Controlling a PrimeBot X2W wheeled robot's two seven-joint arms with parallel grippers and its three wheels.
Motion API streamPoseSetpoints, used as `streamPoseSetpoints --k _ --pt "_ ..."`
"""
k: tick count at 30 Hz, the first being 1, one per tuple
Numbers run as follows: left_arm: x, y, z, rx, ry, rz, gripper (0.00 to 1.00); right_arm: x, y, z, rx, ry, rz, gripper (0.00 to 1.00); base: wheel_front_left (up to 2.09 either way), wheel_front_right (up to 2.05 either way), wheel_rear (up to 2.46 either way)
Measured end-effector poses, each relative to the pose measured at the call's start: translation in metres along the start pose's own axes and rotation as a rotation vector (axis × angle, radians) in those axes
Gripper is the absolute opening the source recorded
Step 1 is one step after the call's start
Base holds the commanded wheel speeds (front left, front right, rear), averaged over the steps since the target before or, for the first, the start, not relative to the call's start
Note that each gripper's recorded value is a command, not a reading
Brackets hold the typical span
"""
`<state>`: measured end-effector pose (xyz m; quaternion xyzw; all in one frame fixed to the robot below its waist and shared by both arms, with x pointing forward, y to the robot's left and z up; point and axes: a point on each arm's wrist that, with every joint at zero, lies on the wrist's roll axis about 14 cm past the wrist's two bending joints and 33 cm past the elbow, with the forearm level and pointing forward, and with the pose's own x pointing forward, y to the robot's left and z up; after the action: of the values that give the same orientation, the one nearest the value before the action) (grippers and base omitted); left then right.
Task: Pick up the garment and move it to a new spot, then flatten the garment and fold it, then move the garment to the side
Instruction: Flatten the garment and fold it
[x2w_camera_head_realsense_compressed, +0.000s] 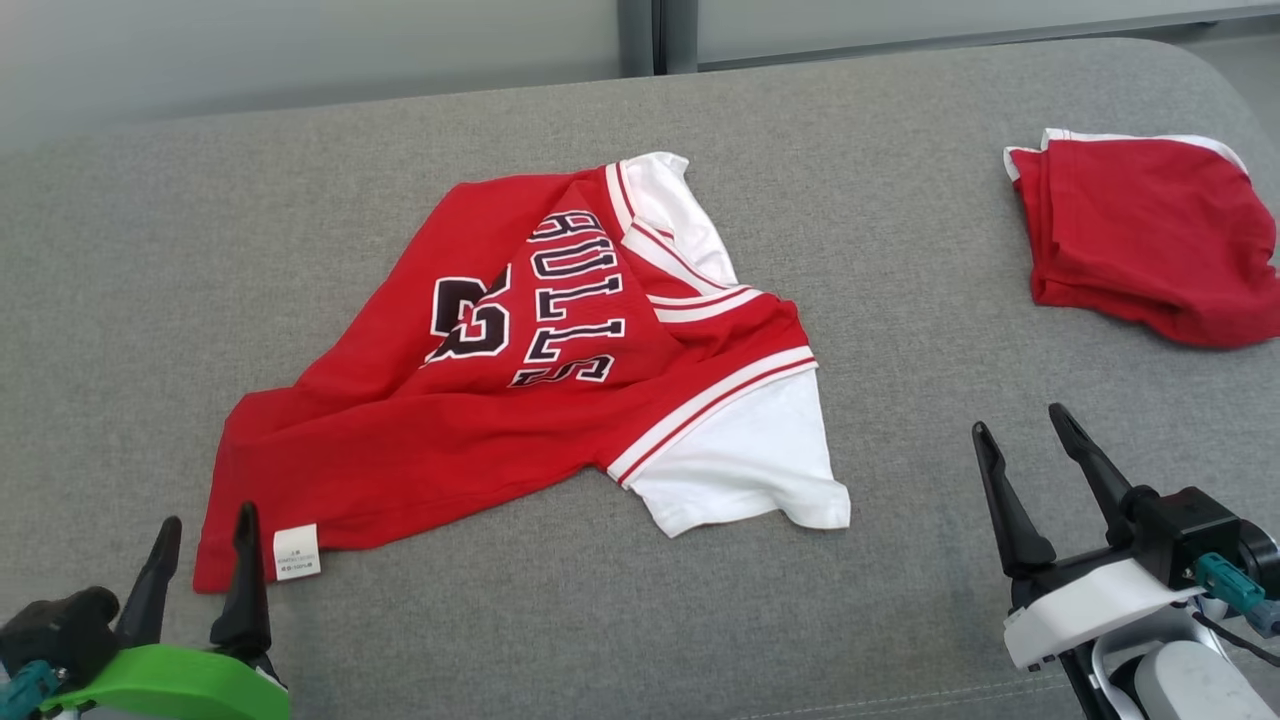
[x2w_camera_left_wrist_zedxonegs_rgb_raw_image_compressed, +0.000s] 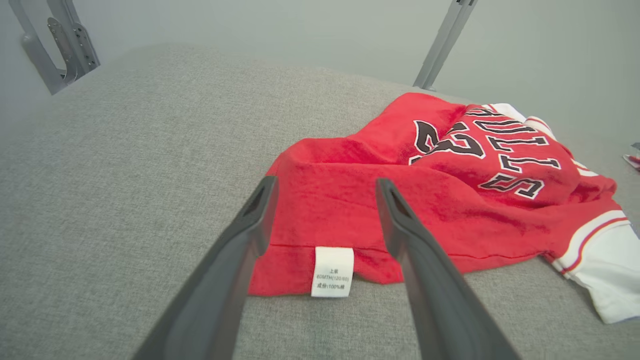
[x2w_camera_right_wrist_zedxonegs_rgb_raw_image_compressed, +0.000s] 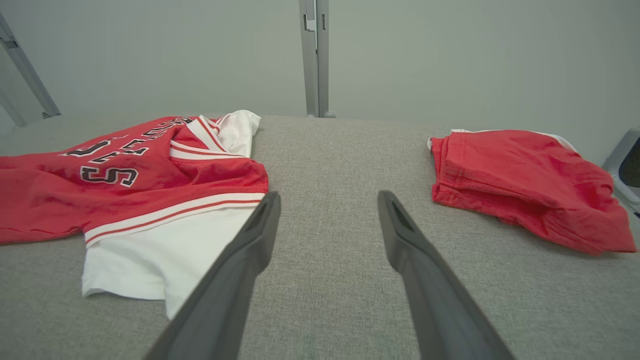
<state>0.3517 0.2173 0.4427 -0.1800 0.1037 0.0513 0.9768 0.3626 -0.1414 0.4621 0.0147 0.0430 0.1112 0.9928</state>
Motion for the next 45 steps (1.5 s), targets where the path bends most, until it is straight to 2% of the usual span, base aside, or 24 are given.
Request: streamPoseSetpoints --k 7,13,24,40,45 --pt "-0.018 -0.007 0.001 0.03 -0.015 -0.032 1.0 -0.01 0.003 0.007 -0.005 -0.021 0.002 1.0 0.0 0.0 0.0" --pt "-0.035 0.0 0.001 0.037 -0.025 -0.016 1.0 -0.025 0.011 0.001 0.001 -0.002 0.013 1.0 0.0 0.0 0.0" --pt "-0.058 0.02 0.009 0.04 -0.065 0.043 1.0 -0.024 0.032 0.009 -0.003 -0.027 0.085 1.0 0.0 0.0 0.0" --pt "-0.065 0.026 0.006 0.034 -0.052 0.067 1.0 -0.018 0.042 0.005 0.006 -0.001 0.126 1.0 0.0 0.0 0.0" --pt "-0.063 0.021 -0.001 0.031 -0.02 0.054 1.0 -0.019 0.054 -0.013 0.016 0.075 0.177 1.0 0.0 0.0 0.0"
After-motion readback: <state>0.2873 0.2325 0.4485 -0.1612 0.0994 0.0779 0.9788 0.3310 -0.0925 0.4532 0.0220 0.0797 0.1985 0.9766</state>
